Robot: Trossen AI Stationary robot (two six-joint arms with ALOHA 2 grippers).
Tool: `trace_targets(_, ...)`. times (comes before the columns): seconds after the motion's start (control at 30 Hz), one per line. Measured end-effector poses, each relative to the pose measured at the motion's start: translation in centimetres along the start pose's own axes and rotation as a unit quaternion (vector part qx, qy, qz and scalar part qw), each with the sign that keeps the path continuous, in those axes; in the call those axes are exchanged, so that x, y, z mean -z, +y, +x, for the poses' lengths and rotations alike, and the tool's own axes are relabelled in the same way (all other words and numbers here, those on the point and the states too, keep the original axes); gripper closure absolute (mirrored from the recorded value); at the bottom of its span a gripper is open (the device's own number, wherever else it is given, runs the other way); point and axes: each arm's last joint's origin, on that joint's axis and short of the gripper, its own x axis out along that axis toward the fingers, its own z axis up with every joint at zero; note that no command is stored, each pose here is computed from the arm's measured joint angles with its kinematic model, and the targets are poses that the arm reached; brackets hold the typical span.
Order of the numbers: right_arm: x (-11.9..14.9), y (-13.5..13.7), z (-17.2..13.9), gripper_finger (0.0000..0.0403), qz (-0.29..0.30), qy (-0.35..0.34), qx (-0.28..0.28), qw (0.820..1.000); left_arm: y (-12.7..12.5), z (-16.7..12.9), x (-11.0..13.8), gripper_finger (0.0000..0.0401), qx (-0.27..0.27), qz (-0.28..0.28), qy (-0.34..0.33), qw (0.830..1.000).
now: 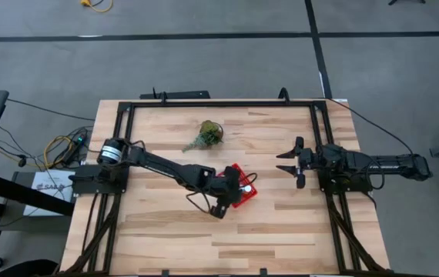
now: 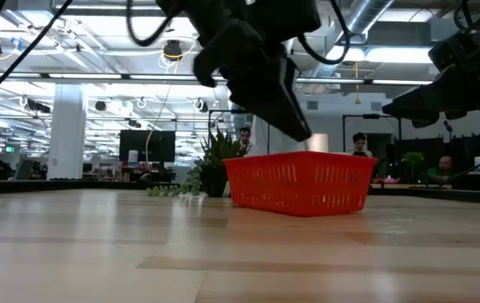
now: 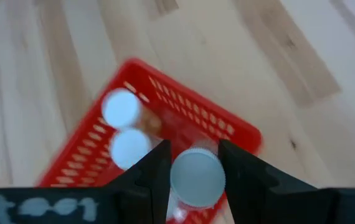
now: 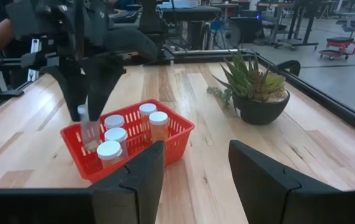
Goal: Pick and place pill bottles into a basket
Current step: Put the blue pill bottle into the red bin, then return to Home Position
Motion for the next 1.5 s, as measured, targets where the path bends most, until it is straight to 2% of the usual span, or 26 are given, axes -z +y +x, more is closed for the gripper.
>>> trace_targets(0.33,0.0,0.0,0.0,0.023,0.0,0.0,0.0,1.0,0.5,0.1,-0.5,0.0277,-0.005,0.008,0.02,1.0)
trace_targets(0.8,0.0,0.0,0.0,0.023,0.0,0.0,0.0,1.0,1.1,-0.2,-0.3,0.0197,0.019,-0.006,0.02,1.0)
trace_targets(0.9,0.0,0.0,0.0,0.023,0.0,0.0,0.0,1.0,0.9,-1.9,-1.7,0.0195,0.011,0.003,-0.027,1.0)
trace_targets(1.03,0.0,0.0,0.0,0.023,0.0,0.0,0.0,1.0,0.6,-5.7,-3.7,0.0198,-0.001,0.023,-0.098,0.995)
trace_targets(1.17,0.0,0.0,0.0,0.023,0.0,0.0,0.0,1.0,0.5,-9.9,-4.9,0.0203,0.016,0.039,-0.169,0.985)
trace_targets(1.3,0.0,0.0,0.0,0.023,0.0,0.0,0.0,1.0,0.3,-12.0,-4.4,0.0207,0.044,0.044,-0.225,0.972)
trace_targets(1.5,0.0,0.0,0.0,0.023,0.0,0.0,0.0,1.0,-0.2,-14.4,-1.5,0.0209,0.036,0.035,-0.266,0.963)
